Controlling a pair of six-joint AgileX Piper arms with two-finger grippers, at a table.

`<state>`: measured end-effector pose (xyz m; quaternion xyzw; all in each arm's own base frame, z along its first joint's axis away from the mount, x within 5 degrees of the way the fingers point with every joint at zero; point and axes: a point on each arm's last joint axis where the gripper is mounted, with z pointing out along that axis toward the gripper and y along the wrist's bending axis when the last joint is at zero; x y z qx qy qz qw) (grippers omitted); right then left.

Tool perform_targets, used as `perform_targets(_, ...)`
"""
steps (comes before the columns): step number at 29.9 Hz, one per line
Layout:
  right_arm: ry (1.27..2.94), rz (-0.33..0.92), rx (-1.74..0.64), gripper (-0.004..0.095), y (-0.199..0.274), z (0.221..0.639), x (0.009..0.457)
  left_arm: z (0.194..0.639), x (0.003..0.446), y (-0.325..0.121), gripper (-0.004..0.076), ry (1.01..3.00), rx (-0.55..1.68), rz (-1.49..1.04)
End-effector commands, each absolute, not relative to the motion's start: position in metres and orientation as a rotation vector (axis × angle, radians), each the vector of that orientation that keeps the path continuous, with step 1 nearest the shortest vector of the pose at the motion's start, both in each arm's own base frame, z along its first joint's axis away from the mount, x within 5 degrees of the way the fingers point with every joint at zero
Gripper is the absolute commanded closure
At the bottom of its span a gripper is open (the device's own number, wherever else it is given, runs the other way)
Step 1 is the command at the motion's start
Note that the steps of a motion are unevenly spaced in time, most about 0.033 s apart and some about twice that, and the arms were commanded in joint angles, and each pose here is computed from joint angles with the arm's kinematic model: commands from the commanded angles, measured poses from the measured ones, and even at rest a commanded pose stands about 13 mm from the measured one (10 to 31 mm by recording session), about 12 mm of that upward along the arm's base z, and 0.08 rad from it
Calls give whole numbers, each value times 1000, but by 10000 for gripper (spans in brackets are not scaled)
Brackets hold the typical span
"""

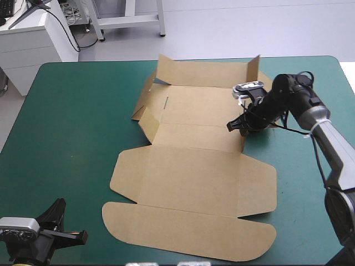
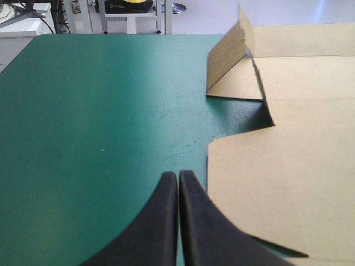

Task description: Fold the box

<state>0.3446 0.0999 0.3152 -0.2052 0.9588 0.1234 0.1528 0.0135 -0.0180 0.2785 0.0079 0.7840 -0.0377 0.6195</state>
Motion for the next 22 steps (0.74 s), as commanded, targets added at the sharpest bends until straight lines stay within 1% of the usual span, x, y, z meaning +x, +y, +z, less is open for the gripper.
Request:
perform_targets(1,2623,344,-787,908,123,338,350,291,11,-18,732,1704,7,-95)
perform_targets(5,2562,306,-1031,908,153,333,360,291,11,-18,732,1704,7,-95)
perform_targets(11,2377,141,-1333,908,183,339,364,291,11,-18,732,1704,7,-95)
perform_targets(15,2255,44,-1493,908,196,339,366,291,11,-18,732,1704,7,-95)
perform_targets(22,2013,-8,-1665,913,217,342,364,291,11,-18,732,1704,7,-95)
